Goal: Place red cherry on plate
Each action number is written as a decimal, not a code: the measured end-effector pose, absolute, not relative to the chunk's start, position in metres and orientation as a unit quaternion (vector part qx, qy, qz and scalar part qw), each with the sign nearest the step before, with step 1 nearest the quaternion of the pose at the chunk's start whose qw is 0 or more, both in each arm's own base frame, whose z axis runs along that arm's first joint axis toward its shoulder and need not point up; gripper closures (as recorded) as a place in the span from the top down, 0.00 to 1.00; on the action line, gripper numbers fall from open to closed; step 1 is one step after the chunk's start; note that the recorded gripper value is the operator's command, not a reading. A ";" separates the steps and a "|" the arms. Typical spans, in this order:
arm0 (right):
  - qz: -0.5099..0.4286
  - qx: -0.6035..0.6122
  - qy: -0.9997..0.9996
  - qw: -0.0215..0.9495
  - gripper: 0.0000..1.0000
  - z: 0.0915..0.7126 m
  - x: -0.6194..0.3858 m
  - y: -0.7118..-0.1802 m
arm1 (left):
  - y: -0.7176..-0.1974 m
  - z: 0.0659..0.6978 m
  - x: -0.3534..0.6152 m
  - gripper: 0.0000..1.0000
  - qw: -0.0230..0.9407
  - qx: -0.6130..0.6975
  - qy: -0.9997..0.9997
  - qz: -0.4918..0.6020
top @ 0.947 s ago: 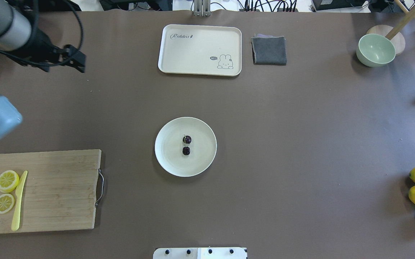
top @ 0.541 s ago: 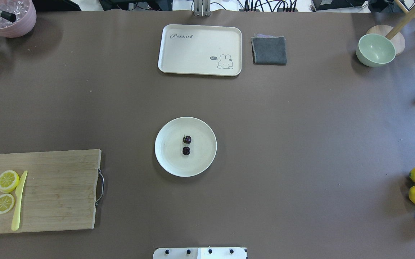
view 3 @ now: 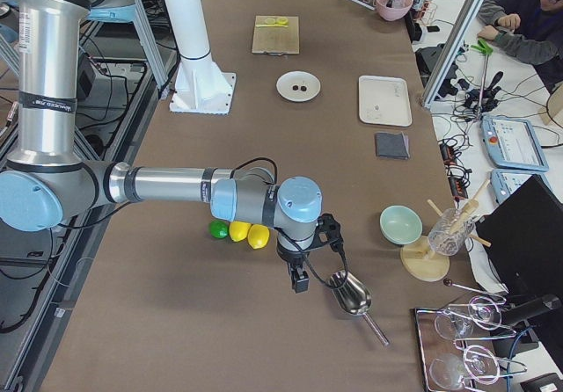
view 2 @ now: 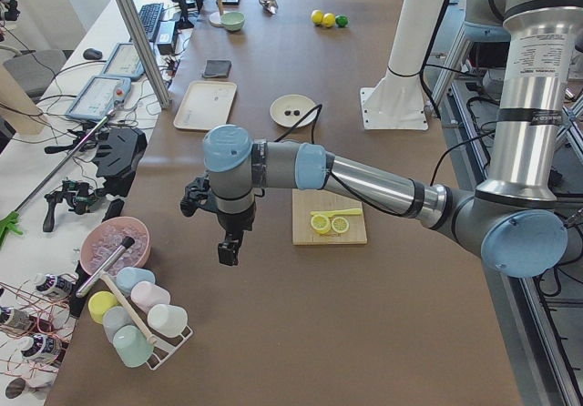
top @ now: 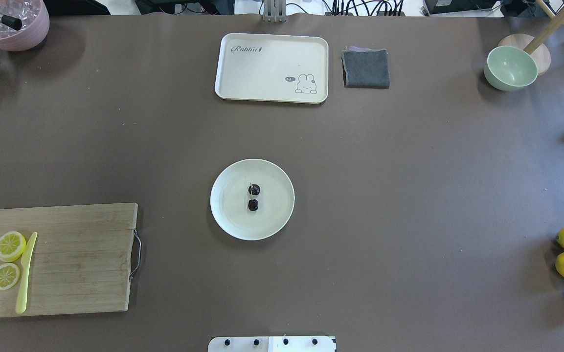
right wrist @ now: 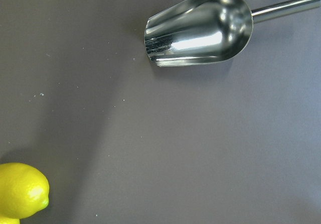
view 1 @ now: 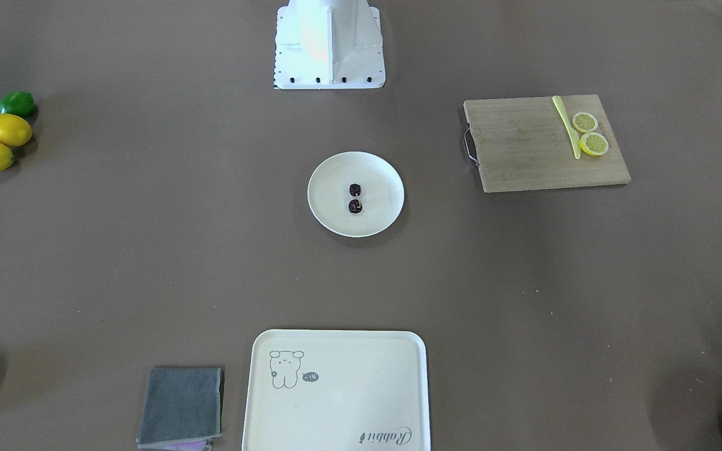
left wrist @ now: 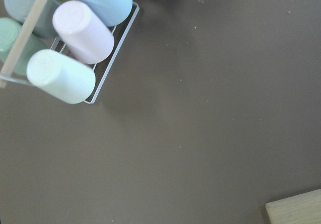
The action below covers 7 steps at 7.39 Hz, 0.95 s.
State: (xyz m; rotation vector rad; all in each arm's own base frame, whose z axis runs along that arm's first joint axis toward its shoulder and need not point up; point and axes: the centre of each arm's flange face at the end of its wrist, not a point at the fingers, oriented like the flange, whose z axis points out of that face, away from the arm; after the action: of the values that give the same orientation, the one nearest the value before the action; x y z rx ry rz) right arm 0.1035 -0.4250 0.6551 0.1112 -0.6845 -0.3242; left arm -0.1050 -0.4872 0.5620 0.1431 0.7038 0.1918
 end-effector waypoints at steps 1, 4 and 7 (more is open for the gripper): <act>-0.157 0.057 -0.334 0.927 1.00 0.654 0.104 -0.426 | -0.470 0.582 -0.105 0.98 0.931 0.071 0.345 0.093; -0.156 0.058 -0.335 0.927 1.00 0.653 0.105 -0.427 | -0.437 0.612 -0.102 0.98 0.931 0.053 0.359 0.039; -0.157 0.057 -0.335 0.927 1.00 0.654 0.104 -0.427 | -0.422 0.649 -0.095 0.98 0.917 0.062 0.394 0.024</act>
State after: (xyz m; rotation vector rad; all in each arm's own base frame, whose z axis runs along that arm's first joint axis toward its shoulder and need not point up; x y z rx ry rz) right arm 0.1040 -0.4275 0.6537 0.1176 -0.6876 -0.3213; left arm -0.0951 -0.4218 0.6486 0.1278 0.8106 0.0501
